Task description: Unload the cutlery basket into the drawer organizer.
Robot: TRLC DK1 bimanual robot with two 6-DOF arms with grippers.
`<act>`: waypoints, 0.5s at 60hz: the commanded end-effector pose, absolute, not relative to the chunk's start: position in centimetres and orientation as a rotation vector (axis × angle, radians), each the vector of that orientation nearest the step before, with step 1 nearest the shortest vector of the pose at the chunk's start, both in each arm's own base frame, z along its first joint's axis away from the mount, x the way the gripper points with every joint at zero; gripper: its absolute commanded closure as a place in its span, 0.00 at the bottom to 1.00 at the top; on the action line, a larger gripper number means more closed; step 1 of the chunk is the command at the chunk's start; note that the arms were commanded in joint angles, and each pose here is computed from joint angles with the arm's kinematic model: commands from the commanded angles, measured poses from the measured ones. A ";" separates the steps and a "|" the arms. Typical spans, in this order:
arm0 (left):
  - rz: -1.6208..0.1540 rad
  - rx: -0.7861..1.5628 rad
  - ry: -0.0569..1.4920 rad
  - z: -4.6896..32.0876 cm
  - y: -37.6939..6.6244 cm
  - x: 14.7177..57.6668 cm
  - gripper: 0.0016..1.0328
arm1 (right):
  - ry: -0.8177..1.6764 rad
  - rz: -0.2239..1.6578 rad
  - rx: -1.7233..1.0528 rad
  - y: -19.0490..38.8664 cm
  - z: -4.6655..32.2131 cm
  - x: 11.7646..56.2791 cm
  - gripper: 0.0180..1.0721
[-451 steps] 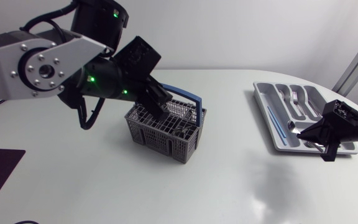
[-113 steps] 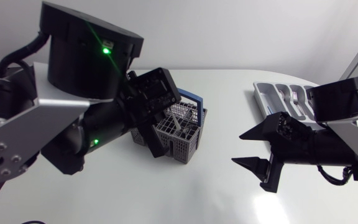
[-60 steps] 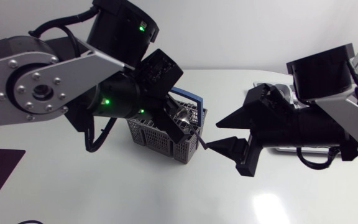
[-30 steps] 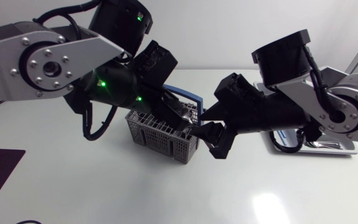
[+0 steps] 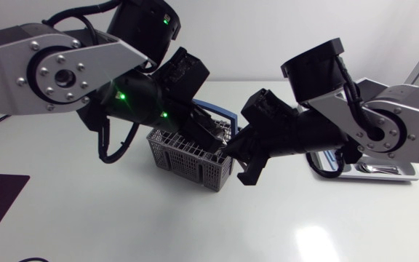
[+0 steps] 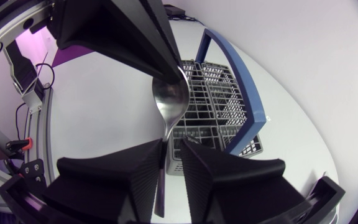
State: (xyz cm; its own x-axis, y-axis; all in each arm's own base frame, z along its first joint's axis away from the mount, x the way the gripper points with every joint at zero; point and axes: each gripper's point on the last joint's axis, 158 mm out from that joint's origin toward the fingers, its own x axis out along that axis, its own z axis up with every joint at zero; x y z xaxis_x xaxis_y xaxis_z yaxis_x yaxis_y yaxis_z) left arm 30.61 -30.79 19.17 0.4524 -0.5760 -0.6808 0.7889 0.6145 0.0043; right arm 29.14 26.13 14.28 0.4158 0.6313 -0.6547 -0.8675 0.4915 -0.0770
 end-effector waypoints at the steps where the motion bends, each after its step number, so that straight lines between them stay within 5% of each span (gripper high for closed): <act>1: -0.863 0.308 0.695 19.9 -31.2 31.0 0.97 | 0.592 0.967 -0.425 26.7 15.1 29.9 0.91; 18: -0.866 0.300 0.696 20.0 -31.3 31.0 0.95 | 0.602 0.981 -0.426 26.7 14.8 29.5 0.95; 30: -0.875 0.285 0.674 21.1 -31.4 31.1 0.66 | 0.623 0.994 -0.423 26.7 14.3 29.1 0.95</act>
